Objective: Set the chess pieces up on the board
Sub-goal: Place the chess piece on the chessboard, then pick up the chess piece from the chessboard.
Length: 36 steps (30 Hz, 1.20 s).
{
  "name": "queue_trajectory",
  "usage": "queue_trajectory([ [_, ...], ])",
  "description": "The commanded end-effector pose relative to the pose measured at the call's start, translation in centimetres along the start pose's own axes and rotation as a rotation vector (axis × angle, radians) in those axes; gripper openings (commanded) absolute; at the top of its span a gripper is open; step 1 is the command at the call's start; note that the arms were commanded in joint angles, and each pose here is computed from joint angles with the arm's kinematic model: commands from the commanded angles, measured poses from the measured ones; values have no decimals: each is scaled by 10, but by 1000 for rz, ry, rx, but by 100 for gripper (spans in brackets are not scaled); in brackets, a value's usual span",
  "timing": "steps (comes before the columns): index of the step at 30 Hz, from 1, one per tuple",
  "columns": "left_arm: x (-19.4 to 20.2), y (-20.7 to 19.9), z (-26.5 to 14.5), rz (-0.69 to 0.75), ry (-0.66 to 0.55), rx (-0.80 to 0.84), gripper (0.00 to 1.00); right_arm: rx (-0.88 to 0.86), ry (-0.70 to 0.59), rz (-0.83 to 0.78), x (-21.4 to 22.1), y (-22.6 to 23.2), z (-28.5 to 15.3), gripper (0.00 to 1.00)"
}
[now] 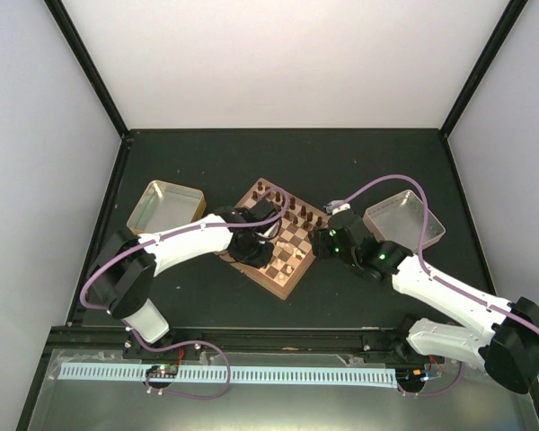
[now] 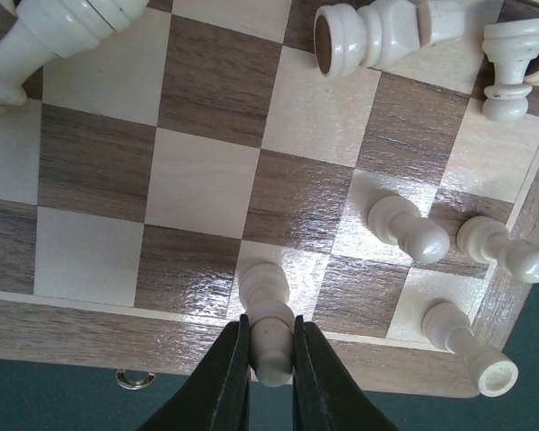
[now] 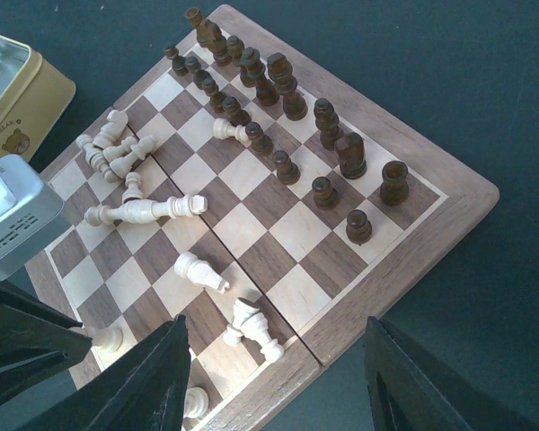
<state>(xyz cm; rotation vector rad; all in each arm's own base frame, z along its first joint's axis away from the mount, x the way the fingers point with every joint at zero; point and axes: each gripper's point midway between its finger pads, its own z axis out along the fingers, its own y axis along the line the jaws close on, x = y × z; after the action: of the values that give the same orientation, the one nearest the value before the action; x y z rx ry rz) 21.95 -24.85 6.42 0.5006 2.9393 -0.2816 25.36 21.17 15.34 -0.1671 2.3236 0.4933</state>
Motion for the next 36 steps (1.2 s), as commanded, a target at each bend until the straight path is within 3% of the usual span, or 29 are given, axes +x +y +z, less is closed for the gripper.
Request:
queue_trajectory([
  [1,0,-8,1,12,17,27,9,14,-9,19,-1,-4,-2,55],
  [11,1,-11,-2,22,26,40,14,9,-9,20,0,-4,-2,54],
  [18,-8,-9,-12,13,-19,22,41,-17,-5,23,0,0,-4,55],
  [22,-27,-15,-31,-6,-113,61,53,-47,3,12,1,6,-5,55],
  [28,-51,1,-68,-109,-298,86,53,-63,32,-5,4,11,-1,55],
  [36,-56,41,-136,-235,-644,143,53,-102,195,-101,18,34,27,55],
])
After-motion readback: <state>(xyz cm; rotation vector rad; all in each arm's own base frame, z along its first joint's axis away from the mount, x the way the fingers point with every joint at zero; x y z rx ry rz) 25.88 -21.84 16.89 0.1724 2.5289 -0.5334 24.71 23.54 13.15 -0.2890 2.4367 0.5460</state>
